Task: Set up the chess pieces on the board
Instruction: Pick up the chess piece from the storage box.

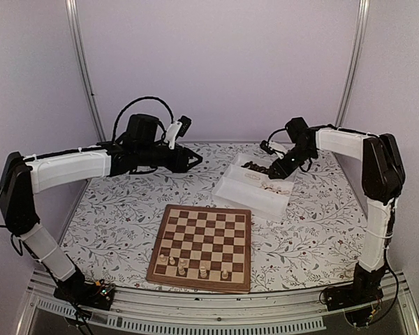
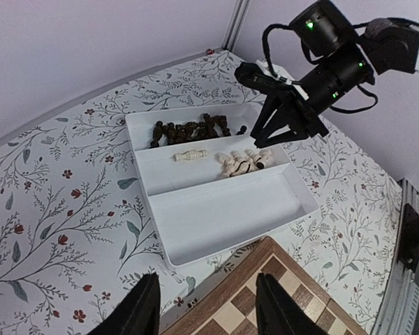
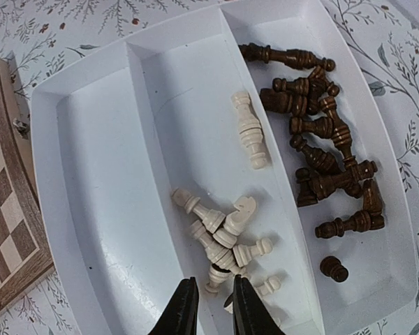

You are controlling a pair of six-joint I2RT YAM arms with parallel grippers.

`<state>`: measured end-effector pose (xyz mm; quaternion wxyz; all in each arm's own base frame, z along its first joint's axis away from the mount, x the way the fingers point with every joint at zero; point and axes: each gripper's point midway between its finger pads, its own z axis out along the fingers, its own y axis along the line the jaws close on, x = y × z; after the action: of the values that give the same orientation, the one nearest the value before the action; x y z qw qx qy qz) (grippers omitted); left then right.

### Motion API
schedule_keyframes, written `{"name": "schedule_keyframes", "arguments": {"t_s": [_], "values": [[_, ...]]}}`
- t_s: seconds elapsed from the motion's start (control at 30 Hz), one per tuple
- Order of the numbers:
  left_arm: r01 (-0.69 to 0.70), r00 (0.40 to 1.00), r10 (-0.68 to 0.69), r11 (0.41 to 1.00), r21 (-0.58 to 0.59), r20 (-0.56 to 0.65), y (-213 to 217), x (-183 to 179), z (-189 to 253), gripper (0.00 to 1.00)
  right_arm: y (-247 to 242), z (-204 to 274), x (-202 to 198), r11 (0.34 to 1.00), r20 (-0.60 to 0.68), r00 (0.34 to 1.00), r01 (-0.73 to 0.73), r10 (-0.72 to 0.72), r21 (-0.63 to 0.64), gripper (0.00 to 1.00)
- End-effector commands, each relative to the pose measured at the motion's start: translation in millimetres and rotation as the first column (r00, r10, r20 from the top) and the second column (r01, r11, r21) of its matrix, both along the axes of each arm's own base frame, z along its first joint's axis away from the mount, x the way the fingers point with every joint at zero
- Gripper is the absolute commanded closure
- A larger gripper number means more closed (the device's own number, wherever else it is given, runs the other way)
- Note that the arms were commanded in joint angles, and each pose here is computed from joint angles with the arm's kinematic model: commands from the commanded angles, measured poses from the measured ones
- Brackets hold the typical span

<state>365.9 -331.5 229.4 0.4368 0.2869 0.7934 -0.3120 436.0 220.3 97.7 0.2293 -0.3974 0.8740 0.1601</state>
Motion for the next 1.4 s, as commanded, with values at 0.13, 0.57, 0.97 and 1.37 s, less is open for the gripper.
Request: {"name": "schedule_keyframes", "arguments": {"t_s": [0.13,0.57,0.97,1.37], "values": [[0.044,0.998,-0.044,0.999,0.005,-0.037,-17.0,-5.3,-10.5,0.51,10.1,-26.7,22.4,0.998,-0.075,0.996,0.058,-0.058,0.009,0.77],[0.028,0.998,-0.028,1.0,-0.012,-0.048,-18.0,-3.5,-9.3,0.51,11.2,-64.1,24.9,0.995,-0.171,0.981,0.082,-0.089,-0.048,0.74],[0.01,0.997,-0.011,1.0,-0.014,-0.072,-19.9,1.1,-17.2,0.51,7.2,-94.5,4.4,0.987,-0.22,0.97,0.071,-0.101,-0.141,0.62],[-0.02,0.996,0.018,0.999,-0.026,-0.091,-39.8,31.1,-16.3,0.52,4.8,-95.8,-0.7,0.986,-0.227,0.968,0.074,-0.107,-0.15,0.78]]}}
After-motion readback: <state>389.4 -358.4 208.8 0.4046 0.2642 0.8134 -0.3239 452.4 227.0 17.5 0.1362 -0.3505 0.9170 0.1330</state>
